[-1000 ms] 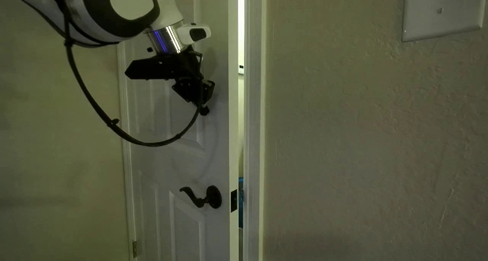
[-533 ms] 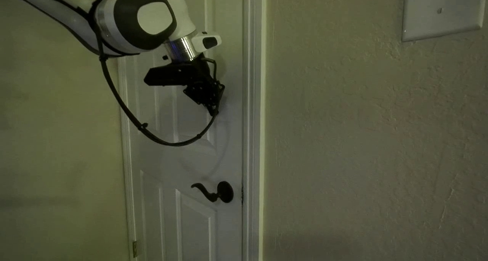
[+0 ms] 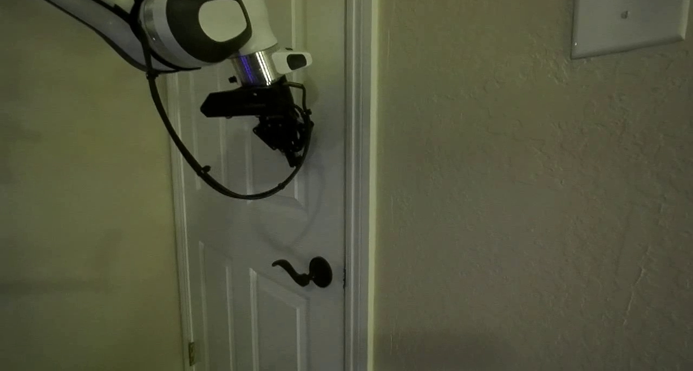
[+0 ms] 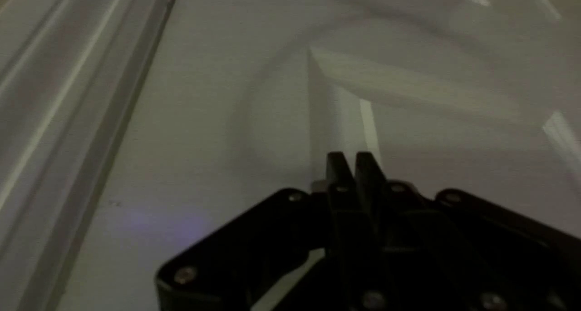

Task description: Close the door

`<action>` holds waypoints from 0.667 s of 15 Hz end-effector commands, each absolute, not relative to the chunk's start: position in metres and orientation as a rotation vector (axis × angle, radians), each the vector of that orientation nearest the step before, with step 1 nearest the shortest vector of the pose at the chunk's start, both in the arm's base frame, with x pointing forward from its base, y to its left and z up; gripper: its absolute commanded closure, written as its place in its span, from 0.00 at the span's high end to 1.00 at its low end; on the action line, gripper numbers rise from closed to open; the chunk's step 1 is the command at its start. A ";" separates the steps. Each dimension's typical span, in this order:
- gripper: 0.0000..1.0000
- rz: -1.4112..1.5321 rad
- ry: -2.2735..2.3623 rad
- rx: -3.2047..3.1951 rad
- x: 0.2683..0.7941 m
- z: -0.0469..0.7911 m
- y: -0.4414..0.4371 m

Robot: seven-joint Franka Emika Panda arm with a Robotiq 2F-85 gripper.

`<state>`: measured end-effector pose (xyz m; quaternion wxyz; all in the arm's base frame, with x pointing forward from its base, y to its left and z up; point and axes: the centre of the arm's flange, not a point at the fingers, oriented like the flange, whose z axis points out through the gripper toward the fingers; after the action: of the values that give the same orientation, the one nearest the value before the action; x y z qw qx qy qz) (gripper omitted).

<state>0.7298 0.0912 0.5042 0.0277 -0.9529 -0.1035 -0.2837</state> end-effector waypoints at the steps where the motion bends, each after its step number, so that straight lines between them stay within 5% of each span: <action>1: 0.43 -0.706 -0.385 -2.967 0.678 0.513 0.095; 10: 0.99 -0.271 -0.314 -3.036 0.543 0.517 0.088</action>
<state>0.6168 0.0977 0.5161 0.0273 -0.9814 -0.1174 -0.1495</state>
